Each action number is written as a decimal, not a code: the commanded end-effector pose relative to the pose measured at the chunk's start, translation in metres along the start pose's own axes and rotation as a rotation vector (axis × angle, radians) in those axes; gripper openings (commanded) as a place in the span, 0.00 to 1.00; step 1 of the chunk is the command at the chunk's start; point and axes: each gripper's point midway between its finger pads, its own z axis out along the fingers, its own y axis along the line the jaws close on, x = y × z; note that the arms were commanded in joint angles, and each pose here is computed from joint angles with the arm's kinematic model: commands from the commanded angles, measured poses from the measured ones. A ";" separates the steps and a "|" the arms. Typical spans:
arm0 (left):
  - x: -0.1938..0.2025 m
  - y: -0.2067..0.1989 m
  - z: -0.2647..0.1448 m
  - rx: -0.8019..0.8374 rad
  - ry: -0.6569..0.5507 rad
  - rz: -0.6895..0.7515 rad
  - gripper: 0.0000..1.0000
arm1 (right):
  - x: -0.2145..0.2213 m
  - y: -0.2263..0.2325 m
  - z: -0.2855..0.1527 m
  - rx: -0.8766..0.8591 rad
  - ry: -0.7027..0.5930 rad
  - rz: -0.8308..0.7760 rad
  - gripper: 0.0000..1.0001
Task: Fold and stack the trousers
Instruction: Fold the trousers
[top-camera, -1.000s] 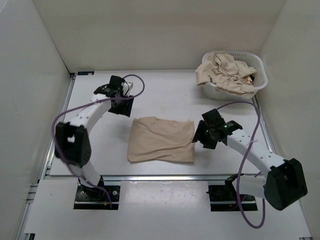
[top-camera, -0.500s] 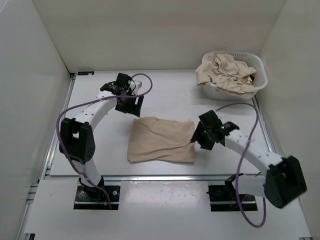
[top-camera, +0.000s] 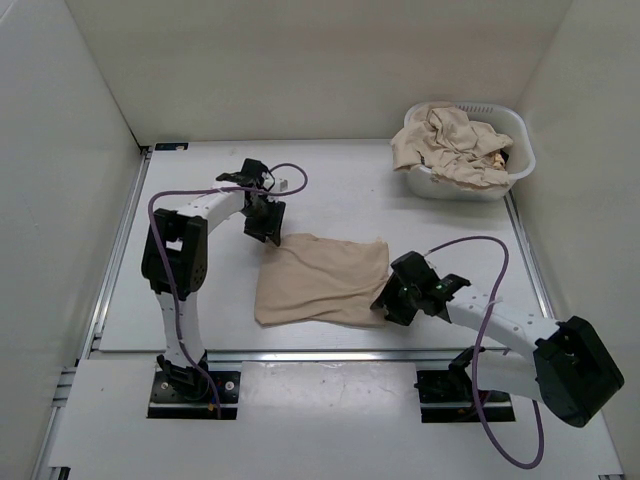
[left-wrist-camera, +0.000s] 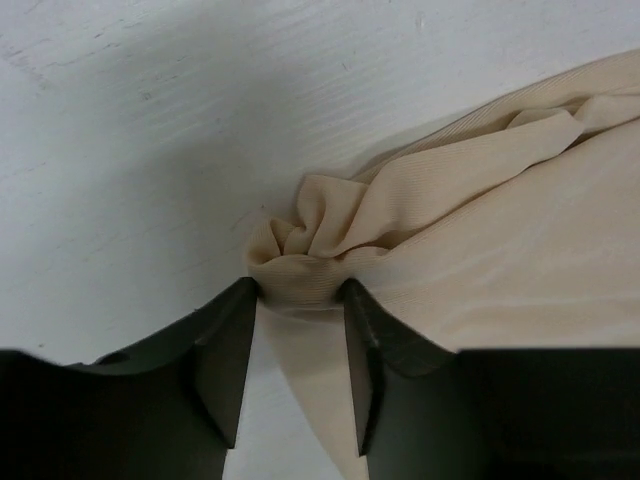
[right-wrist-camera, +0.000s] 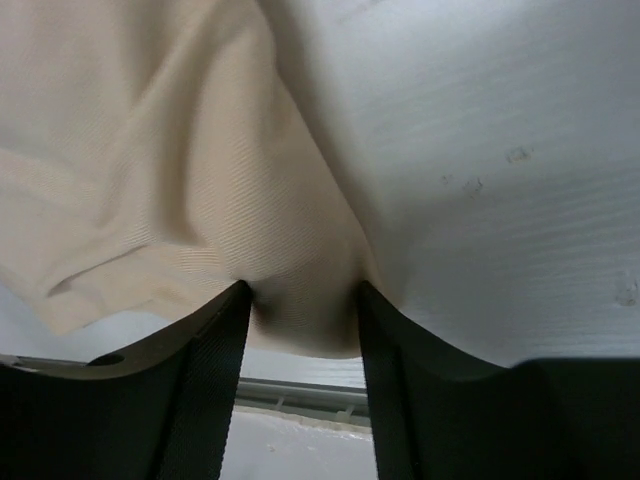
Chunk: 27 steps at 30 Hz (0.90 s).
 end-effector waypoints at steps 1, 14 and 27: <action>-0.011 -0.009 -0.007 0.055 -0.046 0.009 0.50 | 0.009 0.002 0.008 -0.018 0.016 0.045 0.51; -0.023 0.043 0.000 -0.093 -0.051 -0.053 0.14 | 0.007 -0.043 0.001 0.102 0.003 0.019 0.07; -0.040 0.029 -0.032 -0.053 -0.114 -0.038 0.80 | -0.032 -0.010 -0.040 0.157 -0.059 -0.214 0.77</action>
